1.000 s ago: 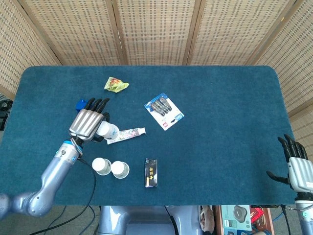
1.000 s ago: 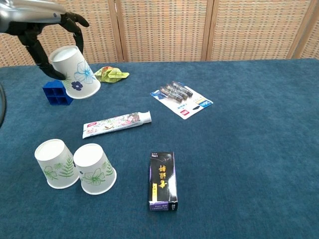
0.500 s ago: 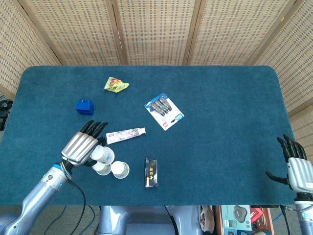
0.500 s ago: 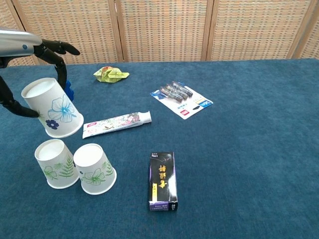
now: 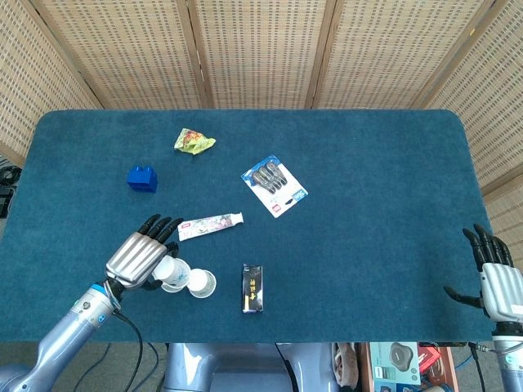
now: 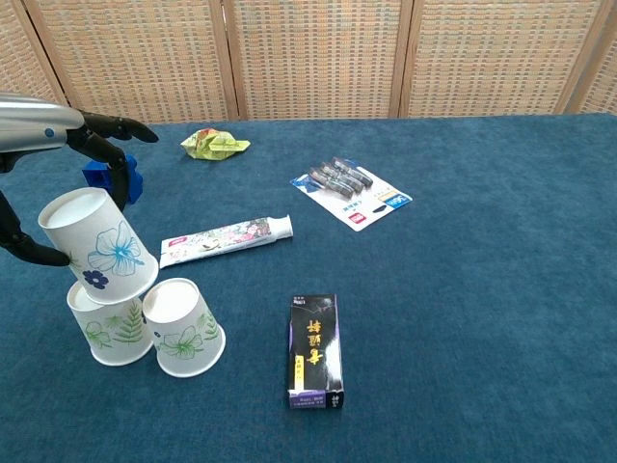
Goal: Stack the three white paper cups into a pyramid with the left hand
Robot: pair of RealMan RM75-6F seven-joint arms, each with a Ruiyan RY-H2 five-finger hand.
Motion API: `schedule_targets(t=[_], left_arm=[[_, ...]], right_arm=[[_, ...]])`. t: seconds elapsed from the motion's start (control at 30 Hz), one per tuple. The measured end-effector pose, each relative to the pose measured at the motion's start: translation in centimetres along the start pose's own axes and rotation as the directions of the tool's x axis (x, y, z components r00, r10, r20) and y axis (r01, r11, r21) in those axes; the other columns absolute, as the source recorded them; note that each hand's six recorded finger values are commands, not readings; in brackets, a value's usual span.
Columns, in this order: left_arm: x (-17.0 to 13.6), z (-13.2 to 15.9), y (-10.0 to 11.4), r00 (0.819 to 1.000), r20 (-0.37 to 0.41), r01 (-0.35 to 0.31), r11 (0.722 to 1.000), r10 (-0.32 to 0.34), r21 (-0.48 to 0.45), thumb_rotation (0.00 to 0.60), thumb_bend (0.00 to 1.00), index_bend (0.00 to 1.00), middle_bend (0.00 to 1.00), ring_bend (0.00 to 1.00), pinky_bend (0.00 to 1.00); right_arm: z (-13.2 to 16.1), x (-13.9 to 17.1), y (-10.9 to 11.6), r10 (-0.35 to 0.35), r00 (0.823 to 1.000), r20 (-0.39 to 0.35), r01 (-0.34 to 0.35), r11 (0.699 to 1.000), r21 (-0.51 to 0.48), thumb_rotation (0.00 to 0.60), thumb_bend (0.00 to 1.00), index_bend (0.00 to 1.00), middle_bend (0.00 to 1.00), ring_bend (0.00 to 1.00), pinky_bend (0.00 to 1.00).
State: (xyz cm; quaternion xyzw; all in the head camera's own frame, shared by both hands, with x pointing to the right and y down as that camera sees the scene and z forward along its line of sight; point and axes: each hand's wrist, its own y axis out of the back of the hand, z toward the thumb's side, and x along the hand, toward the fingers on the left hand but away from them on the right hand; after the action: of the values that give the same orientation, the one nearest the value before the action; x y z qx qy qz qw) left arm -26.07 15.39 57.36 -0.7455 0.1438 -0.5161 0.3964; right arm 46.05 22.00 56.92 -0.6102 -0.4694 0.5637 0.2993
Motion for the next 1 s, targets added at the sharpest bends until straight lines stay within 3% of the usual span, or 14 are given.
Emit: schedule_targets(t=[0.7,1.0], left_arm=[[1.2,1.2,-1.1,1.000,0.017,0.023,1.000,-0.023,0.000,0.600,0.20,0.43,0.00,0.00,0.00],[1.2,0.9,-1.0,1.000,0.000,0.027,0.999,-0.027,0.021,0.600,0.20,0.22,0.00,0.00,0.00]], right_arm=[[0.1,0.0,0.1,-0.008,1.000,-0.005,0.008,1.000,-0.003,0.600,0.09,0.00,0.00,0.00,0.00],[0.1,0.0,0.3,-0.018,1.000,-0.005,0.018,1.000,-0.003,0.600,0.09,0.00,0.00,0.00,0.00]])
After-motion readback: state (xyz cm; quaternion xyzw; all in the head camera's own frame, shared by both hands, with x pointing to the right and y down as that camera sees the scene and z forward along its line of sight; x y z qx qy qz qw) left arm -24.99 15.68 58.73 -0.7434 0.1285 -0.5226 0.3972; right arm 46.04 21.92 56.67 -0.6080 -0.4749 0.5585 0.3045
